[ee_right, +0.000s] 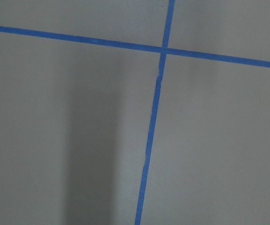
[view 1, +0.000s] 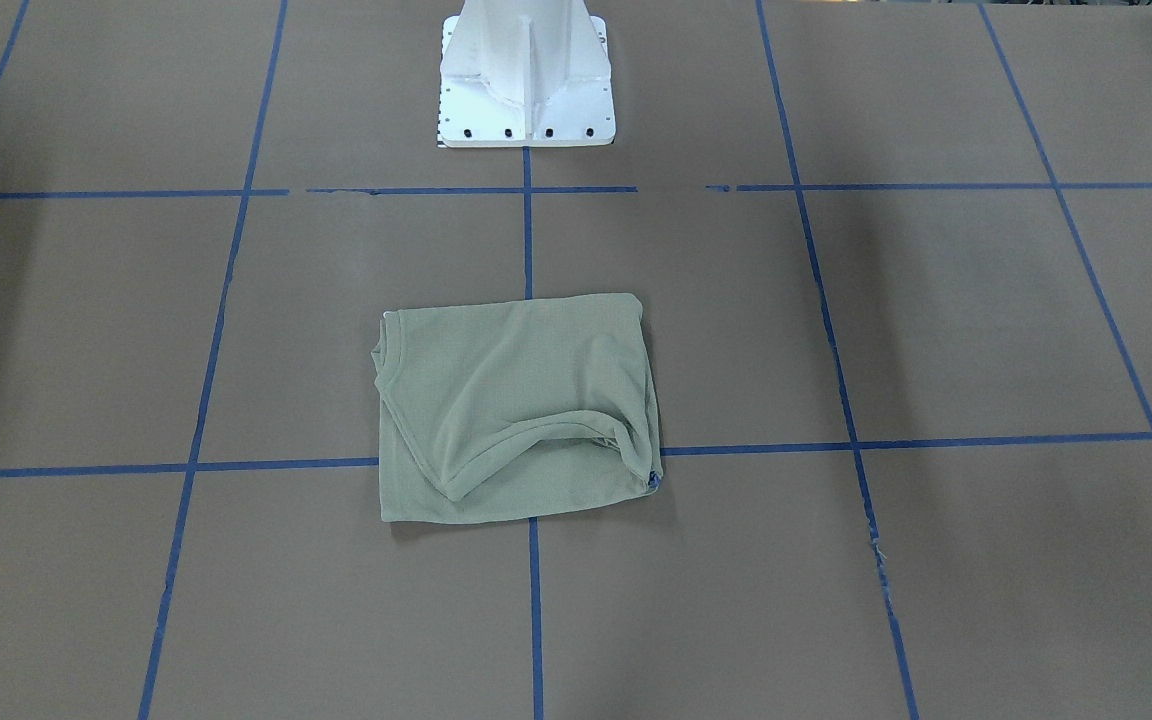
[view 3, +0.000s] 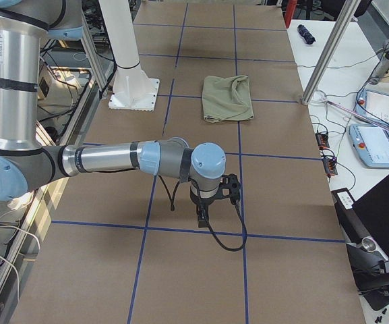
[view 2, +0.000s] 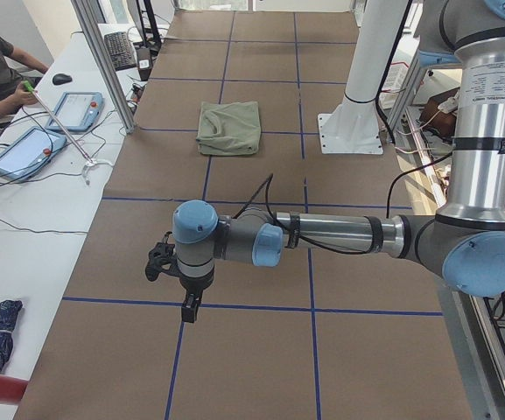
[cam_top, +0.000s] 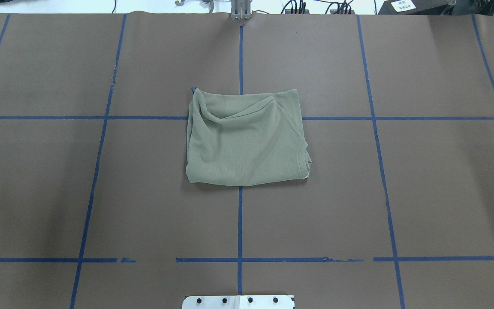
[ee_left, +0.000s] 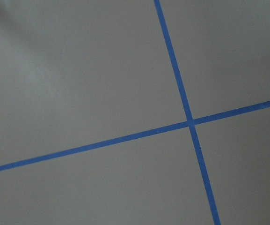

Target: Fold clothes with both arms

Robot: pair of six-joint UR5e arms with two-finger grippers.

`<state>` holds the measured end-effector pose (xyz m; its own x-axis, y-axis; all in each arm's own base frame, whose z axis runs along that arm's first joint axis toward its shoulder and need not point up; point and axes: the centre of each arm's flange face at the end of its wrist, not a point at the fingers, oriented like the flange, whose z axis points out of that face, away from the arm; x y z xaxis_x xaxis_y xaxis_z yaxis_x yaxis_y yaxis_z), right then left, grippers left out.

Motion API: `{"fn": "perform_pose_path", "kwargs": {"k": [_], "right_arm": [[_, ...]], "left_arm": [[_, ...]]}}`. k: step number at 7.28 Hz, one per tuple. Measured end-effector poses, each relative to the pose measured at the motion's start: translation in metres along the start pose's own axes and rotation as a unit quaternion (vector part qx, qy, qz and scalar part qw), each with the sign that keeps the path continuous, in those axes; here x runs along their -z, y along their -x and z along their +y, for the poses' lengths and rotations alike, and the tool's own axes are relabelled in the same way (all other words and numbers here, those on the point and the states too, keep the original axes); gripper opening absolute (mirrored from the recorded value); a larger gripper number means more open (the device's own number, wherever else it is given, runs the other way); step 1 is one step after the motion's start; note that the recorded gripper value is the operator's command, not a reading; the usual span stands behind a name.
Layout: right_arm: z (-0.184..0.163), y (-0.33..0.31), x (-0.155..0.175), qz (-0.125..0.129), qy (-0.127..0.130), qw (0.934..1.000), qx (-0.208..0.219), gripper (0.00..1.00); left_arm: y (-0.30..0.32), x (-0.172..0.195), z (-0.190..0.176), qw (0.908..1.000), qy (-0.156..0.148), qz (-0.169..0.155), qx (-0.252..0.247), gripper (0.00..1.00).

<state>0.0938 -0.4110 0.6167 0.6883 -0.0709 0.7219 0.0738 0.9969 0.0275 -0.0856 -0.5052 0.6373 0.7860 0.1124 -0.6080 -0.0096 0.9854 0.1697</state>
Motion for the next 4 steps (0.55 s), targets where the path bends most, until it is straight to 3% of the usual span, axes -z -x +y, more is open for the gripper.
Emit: {"fn": "perform_pose_path", "kwargs": {"k": [2,4], "right_arm": [[0.024,-0.023,-0.001,-0.001,-0.004,0.9993,-0.036,1.0],[0.028,-0.031,0.0,0.016,-0.009,0.9979,-0.062,1.0]], "left_arm": [[0.0,0.0,0.0,1.0,0.0,0.0,0.003,1.0],[0.0,0.0,0.0,1.0,0.0,0.0,0.002,1.0]]}}
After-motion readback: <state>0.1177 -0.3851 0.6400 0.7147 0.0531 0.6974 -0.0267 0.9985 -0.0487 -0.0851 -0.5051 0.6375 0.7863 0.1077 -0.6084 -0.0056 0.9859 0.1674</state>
